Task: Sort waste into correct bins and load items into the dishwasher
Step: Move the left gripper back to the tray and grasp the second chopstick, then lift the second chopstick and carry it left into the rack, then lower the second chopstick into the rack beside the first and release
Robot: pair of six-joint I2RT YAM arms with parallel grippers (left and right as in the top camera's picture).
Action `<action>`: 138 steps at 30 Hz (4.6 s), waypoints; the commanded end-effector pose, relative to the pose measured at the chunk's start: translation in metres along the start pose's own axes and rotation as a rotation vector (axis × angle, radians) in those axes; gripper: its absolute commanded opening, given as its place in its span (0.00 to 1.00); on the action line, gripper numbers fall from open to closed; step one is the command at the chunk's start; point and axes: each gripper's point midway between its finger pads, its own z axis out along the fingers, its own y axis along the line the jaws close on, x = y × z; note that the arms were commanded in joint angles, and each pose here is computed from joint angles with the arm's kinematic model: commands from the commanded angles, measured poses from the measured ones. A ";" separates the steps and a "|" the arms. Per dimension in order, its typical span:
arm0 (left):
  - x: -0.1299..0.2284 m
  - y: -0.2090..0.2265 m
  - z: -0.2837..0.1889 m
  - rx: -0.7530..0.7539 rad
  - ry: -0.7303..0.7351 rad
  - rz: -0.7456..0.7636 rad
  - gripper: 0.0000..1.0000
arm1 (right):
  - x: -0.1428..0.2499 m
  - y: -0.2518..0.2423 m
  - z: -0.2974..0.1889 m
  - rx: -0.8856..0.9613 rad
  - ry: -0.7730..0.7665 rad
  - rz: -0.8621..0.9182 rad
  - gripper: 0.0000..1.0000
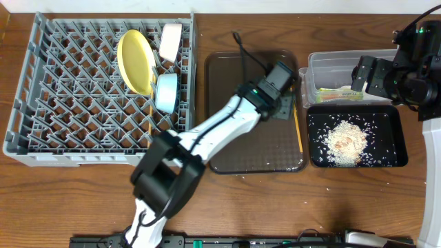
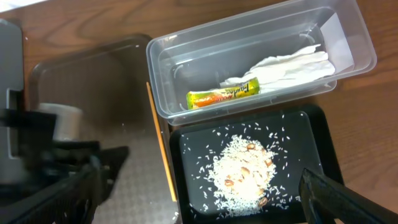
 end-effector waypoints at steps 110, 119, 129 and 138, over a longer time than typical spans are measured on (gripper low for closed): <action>0.039 0.347 -0.194 -0.633 0.264 -0.166 0.09 | 0.000 -0.001 0.000 0.006 0.000 0.000 0.99; 0.045 0.348 -0.172 -0.595 0.309 -0.179 0.40 | 0.000 -0.001 0.000 0.006 0.000 0.000 0.99; 0.015 0.330 -0.225 -0.603 0.119 -0.185 0.48 | 0.000 -0.001 0.000 0.006 0.000 0.000 0.99; 0.016 0.280 -0.294 -0.490 -0.065 -0.242 0.56 | 0.000 -0.001 0.000 0.006 0.000 0.000 0.99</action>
